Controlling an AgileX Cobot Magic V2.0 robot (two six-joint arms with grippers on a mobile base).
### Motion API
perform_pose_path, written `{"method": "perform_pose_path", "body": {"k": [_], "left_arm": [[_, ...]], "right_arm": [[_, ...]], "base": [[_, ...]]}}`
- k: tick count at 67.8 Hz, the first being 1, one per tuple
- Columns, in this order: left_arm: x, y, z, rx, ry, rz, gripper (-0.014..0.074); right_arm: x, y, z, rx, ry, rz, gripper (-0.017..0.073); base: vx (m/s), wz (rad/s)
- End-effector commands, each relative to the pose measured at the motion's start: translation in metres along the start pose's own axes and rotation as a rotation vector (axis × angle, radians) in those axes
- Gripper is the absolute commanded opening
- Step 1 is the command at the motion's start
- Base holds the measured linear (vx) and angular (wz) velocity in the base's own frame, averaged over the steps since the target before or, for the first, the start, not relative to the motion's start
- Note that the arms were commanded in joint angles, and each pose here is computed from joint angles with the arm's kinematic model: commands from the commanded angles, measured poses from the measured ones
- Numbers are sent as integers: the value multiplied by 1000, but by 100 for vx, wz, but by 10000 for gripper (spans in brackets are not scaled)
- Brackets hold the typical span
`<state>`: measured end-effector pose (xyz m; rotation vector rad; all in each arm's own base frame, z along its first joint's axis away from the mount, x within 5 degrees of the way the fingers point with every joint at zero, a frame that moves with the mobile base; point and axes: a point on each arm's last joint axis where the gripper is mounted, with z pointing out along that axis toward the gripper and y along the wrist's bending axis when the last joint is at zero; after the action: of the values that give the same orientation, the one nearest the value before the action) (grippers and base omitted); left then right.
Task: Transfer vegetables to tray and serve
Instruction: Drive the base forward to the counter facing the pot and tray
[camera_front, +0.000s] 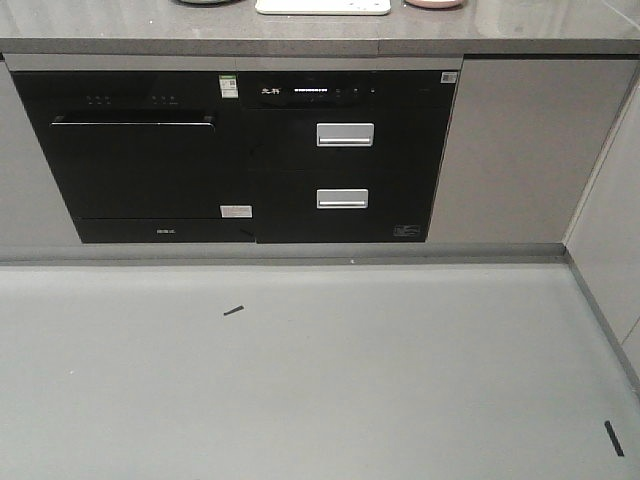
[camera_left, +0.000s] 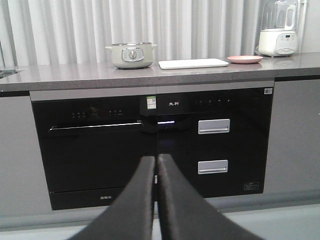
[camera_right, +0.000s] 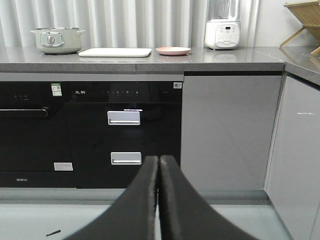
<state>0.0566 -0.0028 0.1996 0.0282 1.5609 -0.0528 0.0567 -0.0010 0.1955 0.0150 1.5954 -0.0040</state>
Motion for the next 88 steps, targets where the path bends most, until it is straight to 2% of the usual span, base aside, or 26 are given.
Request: {"method": "perform_pose_path", "body": {"k": [1,88], "left_arm": [[-4,0,-1,4,-77,-14,-6],[-4,0,-1,4,-77,-14,-6]], "right_arm": [[-5,0,0,0,-70,-10,-8],[-5,0,0,0,-70,-10,-8]], "base": [[21,1],[24,-1]]}}
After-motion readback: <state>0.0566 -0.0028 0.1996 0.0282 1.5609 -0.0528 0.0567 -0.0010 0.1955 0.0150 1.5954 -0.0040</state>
